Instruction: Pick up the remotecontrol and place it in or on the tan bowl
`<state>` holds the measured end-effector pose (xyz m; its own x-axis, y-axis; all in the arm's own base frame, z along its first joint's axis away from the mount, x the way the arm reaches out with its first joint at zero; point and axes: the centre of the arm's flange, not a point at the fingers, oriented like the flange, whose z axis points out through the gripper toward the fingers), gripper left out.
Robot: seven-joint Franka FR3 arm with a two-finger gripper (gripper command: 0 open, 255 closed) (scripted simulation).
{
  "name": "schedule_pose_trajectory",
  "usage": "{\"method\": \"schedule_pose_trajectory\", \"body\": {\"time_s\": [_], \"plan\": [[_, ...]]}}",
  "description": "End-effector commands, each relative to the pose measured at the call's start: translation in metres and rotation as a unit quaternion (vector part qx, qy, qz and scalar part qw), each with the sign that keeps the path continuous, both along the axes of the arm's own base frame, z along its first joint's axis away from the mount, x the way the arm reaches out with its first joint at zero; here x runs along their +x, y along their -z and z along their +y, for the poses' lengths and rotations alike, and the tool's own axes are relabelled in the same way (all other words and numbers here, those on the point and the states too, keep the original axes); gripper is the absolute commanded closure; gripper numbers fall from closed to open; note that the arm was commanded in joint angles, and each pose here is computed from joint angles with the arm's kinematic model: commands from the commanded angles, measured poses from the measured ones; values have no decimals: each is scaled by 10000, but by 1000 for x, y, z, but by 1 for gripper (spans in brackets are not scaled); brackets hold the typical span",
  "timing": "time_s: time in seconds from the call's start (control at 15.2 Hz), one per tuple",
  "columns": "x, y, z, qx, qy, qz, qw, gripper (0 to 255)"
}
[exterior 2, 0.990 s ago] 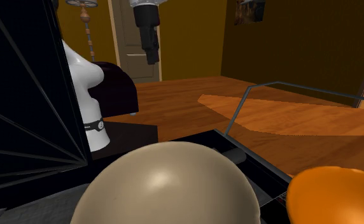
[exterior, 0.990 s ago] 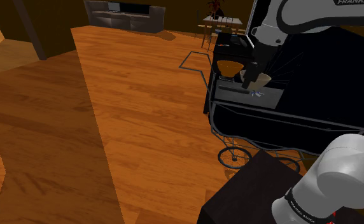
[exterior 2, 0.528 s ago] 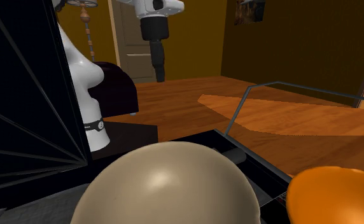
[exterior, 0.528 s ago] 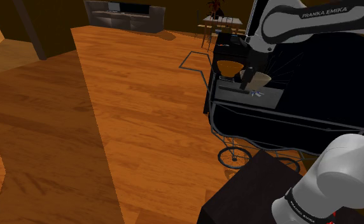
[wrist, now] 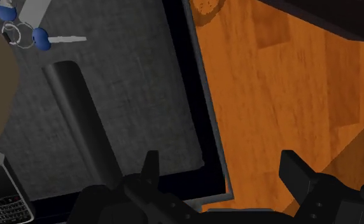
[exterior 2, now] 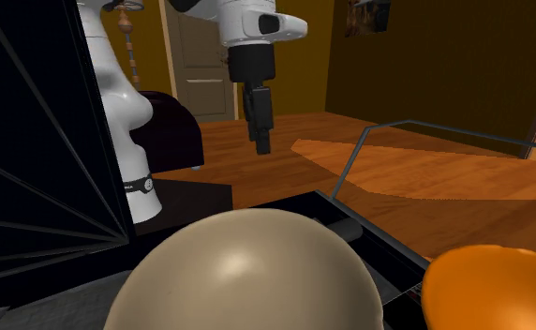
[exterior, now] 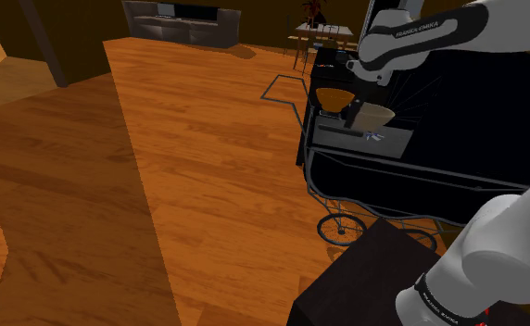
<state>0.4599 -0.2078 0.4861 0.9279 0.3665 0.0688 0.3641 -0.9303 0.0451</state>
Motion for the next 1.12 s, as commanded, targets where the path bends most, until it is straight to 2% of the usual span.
{"method": "schedule_pose_trajectory", "body": {"time_s": [0.0,0.66,1.06], "plan": [[15,11,-20,-44,-157,8,9999,0],[104,59,-103,-219,-873,61,9959,0],[106,85,-104,-219,-873,61,9959,0]]}}
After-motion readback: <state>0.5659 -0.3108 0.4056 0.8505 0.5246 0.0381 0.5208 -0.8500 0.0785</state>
